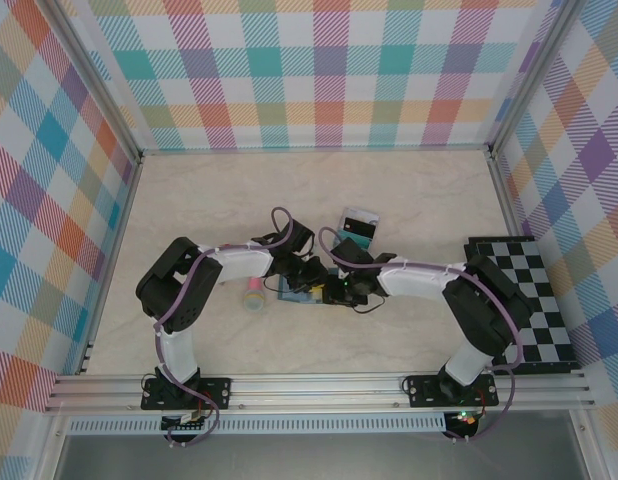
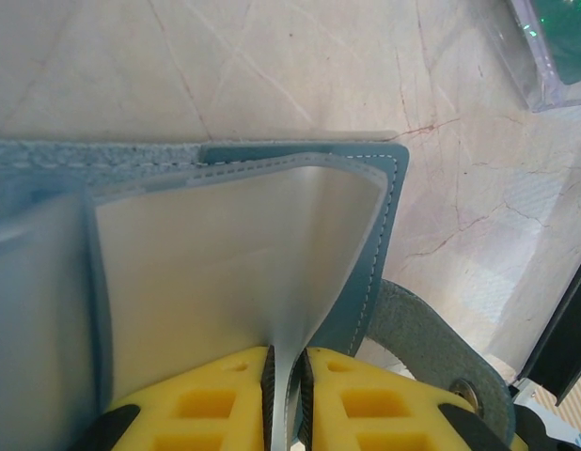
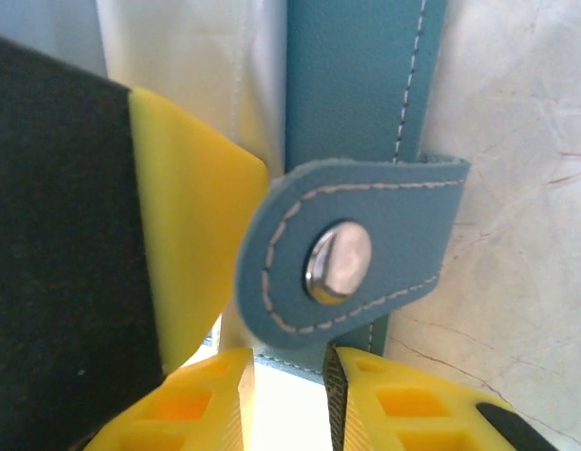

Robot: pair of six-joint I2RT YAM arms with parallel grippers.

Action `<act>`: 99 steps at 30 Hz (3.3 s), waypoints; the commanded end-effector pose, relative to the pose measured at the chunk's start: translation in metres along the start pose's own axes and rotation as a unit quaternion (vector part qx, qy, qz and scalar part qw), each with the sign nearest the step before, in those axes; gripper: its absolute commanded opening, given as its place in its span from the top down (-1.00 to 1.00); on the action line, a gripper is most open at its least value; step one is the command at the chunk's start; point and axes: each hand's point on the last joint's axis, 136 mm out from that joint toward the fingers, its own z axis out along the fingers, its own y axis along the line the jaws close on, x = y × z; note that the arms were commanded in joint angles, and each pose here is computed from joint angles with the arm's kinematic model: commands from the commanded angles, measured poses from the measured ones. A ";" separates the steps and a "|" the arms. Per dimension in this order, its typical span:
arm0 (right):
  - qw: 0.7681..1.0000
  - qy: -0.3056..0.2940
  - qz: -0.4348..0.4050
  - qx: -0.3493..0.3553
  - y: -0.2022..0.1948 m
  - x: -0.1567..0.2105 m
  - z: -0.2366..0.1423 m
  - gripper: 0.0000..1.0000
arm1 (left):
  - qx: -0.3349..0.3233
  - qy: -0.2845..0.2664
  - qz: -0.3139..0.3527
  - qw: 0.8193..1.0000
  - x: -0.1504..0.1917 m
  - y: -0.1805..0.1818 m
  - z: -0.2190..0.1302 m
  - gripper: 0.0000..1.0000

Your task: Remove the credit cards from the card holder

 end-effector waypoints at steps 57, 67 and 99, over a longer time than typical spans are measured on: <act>0.993 0.036 0.061 -0.090 0.034 -0.055 -0.021 0.49 | 0.061 0.012 0.038 0.997 0.036 -0.012 -0.030 0.51; 0.993 0.077 0.072 -0.047 0.014 -0.041 0.002 0.52 | 0.070 0.004 0.036 0.997 0.036 -0.014 -0.043 0.43; 0.994 0.082 0.063 -0.022 0.002 -0.039 0.015 0.55 | -0.067 -0.050 -0.005 0.996 -0.013 0.055 -0.082 0.28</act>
